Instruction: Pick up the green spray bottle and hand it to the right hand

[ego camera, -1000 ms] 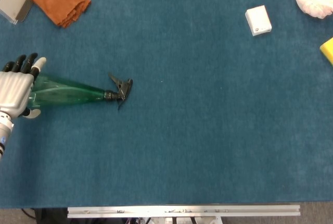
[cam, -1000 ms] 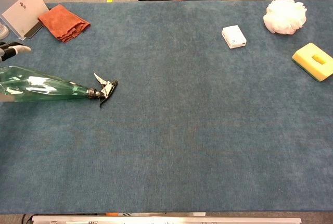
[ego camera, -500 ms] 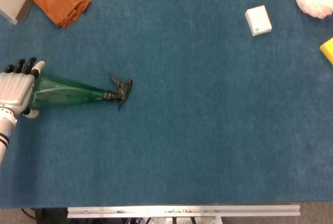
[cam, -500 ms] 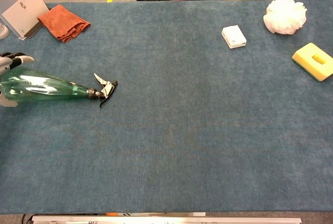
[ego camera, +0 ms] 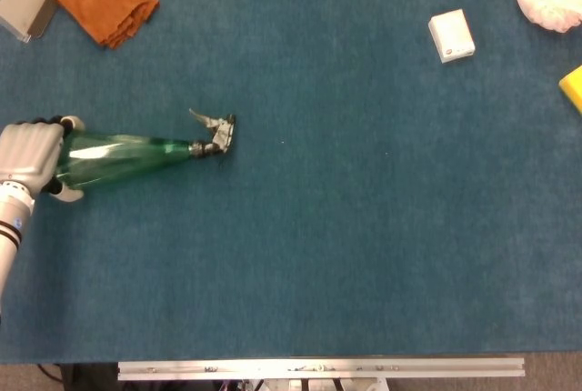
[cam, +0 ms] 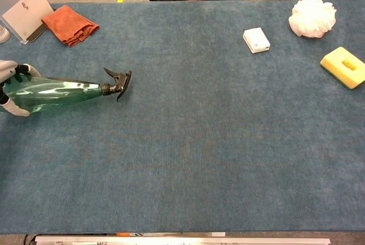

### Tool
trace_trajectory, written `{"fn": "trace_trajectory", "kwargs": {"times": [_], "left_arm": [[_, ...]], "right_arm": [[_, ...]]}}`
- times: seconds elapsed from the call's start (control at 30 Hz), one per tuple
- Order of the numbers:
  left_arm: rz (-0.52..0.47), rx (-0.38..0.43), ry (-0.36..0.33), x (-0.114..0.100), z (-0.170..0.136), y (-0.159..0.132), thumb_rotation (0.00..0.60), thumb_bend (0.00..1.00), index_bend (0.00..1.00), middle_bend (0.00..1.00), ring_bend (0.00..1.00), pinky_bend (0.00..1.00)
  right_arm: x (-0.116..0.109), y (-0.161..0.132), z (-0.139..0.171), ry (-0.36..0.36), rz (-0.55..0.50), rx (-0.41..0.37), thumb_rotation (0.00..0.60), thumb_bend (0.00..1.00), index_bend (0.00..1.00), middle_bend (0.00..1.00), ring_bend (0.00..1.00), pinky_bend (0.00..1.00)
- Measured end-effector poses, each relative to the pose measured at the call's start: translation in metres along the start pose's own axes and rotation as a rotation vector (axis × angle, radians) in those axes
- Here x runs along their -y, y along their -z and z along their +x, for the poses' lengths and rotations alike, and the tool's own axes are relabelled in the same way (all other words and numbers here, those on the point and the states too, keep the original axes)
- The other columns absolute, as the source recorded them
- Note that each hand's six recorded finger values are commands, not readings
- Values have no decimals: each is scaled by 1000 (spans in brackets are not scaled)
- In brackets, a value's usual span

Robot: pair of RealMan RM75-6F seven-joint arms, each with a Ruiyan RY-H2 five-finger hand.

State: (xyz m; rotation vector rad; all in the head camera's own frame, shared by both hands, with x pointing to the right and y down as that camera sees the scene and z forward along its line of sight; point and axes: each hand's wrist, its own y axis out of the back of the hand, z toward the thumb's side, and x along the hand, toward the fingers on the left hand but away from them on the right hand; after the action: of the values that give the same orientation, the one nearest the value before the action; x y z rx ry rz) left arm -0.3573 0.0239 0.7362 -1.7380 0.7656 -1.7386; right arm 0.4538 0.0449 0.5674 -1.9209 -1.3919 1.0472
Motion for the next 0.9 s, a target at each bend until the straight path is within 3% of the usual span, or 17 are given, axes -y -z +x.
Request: {"fn": "trace_trajectory", "kwargs": {"times": [0.23, 0.47, 0.67, 0.9], "left_arm": [[-276, 98, -17, -21, -9, -27, 600, 149, 518, 413, 364, 615], [-546, 268, 18, -44, -34, -75, 600, 149, 513, 411, 364, 616], [-678, 360, 76, -54, -54, -104, 600, 149, 509, 410, 364, 616], [-762, 425, 119, -58, -65, -128, 600, 149, 506, 410, 364, 616]], "right_arm": [[10, -18, -15, -72, -99, -53, 600, 188, 0, 125, 50, 0], [31, -44, -35, -177, -243, -118, 600, 151, 0, 129, 51, 0], [49, -63, -45, -248, -401, -142, 600, 63, 0, 130, 51, 0], [69, -77, -51, -322, -485, -132, 600, 0, 0, 130, 51, 0]]}}
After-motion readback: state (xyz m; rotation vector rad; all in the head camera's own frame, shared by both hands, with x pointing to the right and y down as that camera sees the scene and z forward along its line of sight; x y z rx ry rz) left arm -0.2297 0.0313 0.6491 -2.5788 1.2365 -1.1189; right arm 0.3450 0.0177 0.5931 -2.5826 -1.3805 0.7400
